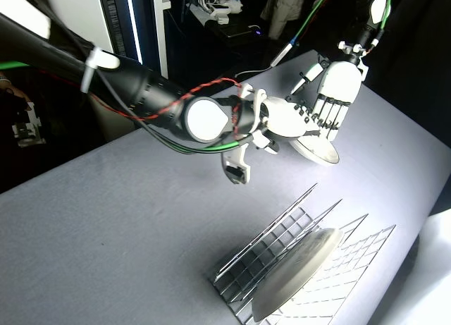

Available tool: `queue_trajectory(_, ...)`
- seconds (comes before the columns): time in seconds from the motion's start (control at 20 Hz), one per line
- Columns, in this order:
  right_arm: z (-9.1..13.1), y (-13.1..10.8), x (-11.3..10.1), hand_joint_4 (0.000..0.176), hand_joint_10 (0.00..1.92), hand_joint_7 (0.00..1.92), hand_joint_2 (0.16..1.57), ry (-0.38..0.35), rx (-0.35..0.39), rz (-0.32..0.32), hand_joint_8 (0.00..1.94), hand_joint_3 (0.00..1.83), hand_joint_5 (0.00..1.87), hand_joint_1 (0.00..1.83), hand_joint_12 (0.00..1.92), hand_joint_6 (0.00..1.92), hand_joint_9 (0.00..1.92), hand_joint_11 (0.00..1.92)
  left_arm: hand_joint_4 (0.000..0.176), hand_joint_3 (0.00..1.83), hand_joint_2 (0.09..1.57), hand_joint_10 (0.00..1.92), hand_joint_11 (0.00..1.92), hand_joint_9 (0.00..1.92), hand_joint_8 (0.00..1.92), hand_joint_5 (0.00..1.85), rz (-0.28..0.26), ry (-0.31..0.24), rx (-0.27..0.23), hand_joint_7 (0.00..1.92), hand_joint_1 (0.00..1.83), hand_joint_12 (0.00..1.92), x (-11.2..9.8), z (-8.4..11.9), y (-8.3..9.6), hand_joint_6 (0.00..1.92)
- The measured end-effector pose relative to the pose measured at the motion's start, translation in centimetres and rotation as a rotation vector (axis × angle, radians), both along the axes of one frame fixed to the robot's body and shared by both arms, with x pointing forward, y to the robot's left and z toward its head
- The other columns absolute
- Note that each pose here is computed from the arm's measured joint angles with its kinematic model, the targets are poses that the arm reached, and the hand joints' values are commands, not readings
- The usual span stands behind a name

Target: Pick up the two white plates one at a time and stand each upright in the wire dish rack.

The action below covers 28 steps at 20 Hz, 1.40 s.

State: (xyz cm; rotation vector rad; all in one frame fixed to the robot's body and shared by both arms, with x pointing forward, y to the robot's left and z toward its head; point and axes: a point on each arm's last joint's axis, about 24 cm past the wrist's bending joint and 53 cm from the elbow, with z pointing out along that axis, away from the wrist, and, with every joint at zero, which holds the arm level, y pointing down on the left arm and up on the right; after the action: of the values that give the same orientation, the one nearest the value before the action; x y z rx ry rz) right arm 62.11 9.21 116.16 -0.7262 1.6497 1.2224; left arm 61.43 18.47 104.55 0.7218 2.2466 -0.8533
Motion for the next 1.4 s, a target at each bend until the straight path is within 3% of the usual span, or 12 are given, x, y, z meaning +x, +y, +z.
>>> queue_trajectory(0.25,-1.4,1.6,1.0,0.000,0.00,0.00,1.16,0.013,-0.005,-0.006,0.00,0.00,0.00,1.70,0.24,0.00,0.00,0.00,0.000,0.00,1.16,0.01,0.02,0.03,0.01,0.05,-0.001,0.000,0.000,0.04,0.00,0.01,0.0,0.0,0.1,0.01)
queue_trajectory(0.45,-1.9,2.6,1.2,0.000,0.00,0.00,1.15,0.038,0.006,-0.011,0.00,0.00,0.00,1.71,0.41,0.00,0.00,0.00,0.000,0.00,1.16,0.01,0.02,0.03,0.01,0.07,-0.001,0.000,0.000,0.06,0.00,0.01,0.1,0.0,0.0,0.01)
queue_trajectory(0.65,-2.0,2.9,1.5,0.000,0.00,0.00,1.16,0.045,0.012,-0.022,0.00,0.00,0.00,1.66,0.29,0.00,0.00,0.00,0.000,0.00,1.16,0.01,0.02,0.04,0.01,0.07,-0.001,0.000,-0.001,0.06,0.00,0.01,0.0,0.0,0.0,0.01)
queue_trajectory(0.75,-2.0,2.9,1.4,0.000,0.02,0.07,1.10,0.044,0.011,-0.022,0.01,0.00,0.10,1.54,0.71,0.02,0.08,0.00,0.000,0.00,1.16,0.00,0.02,0.03,0.00,0.07,-0.001,0.000,0.000,0.06,0.00,0.01,0.1,0.0,0.0,0.01)
queue_trajectory(0.85,-2.1,2.9,1.4,0.000,0.06,0.30,1.07,0.042,0.009,-0.022,0.02,0.00,0.31,1.45,1.08,0.03,0.35,0.04,0.000,0.00,1.16,0.01,0.01,0.03,0.01,0.07,0.000,0.000,-0.001,0.06,0.00,0.01,0.1,0.0,0.1,0.01)
queue_trajectory(0.9,-2.2,2.8,1.4,0.000,0.05,0.38,1.08,0.044,0.008,-0.022,0.01,0.00,0.39,1.42,1.15,0.02,0.43,0.06,0.000,0.00,1.16,0.01,0.02,0.04,0.01,0.08,-0.002,0.001,-0.002,0.07,0.00,0.01,0.1,0.0,0.1,0.01)
queue_trajectory(0.95,-2.2,2.8,1.4,0.000,0.06,0.57,1.08,0.045,0.008,-0.022,0.02,0.00,0.58,1.46,1.16,0.04,0.62,0.26,0.000,0.00,1.16,0.00,0.00,0.02,0.00,0.07,-0.003,0.001,-0.002,0.05,0.00,0.00,0.1,0.0,0.1,0.00)
queue_trajectory(1.0,-2.4,2.8,1.4,0.000,0.97,0.81,1.10,0.046,0.007,-0.023,0.04,0.00,0.81,1.68,1.52,0.06,0.70,0.67,0.000,0.00,1.16,0.00,0.00,0.02,0.00,0.07,-0.003,0.001,-0.003,0.05,0.00,0.00,0.1,0.0,0.0,0.00)
queue_trajectory(1.05,-2.2,2.9,1.3,0.000,1.18,0.85,1.13,0.039,0.011,-0.017,0.75,0.03,0.80,1.52,1.59,0.97,0.77,0.80,0.000,0.00,1.16,0.00,0.00,0.02,0.00,0.07,-0.003,0.000,-0.004,0.05,0.00,0.00,0.1,0.0,0.0,0.00)
queue_trajectory(1.1,-1.9,3.0,1.1,0.000,1.06,0.95,1.11,0.039,0.025,-0.011,0.81,0.01,0.87,1.50,1.53,1.02,0.91,0.85,0.000,0.00,1.16,0.01,0.02,0.03,0.01,0.08,-0.002,0.001,-0.005,0.06,0.00,0.01,0.1,0.0,0.0,0.01)
queue_trajectory(1.2,-1.2,2.9,1.0,0.000,0.81,1.04,1.05,0.027,0.041,0.000,0.72,0.00,1.00,1.50,1.38,0.82,1.10,0.96,0.000,0.00,1.16,0.01,0.02,0.04,0.01,0.08,-0.002,0.004,-0.002,0.07,0.00,0.01,0.1,-0.1,0.1,0.01)
queue_trajectory(1.4,-1.0,3.0,0.7,0.000,0.80,1.08,1.04,0.023,0.052,0.013,0.67,0.00,1.03,1.50,1.34,0.74,1.13,0.97,0.000,0.00,1.16,0.00,0.01,0.02,0.00,0.07,-0.001,0.005,-0.004,0.05,0.00,0.01,0.1,-0.1,0.1,0.00)
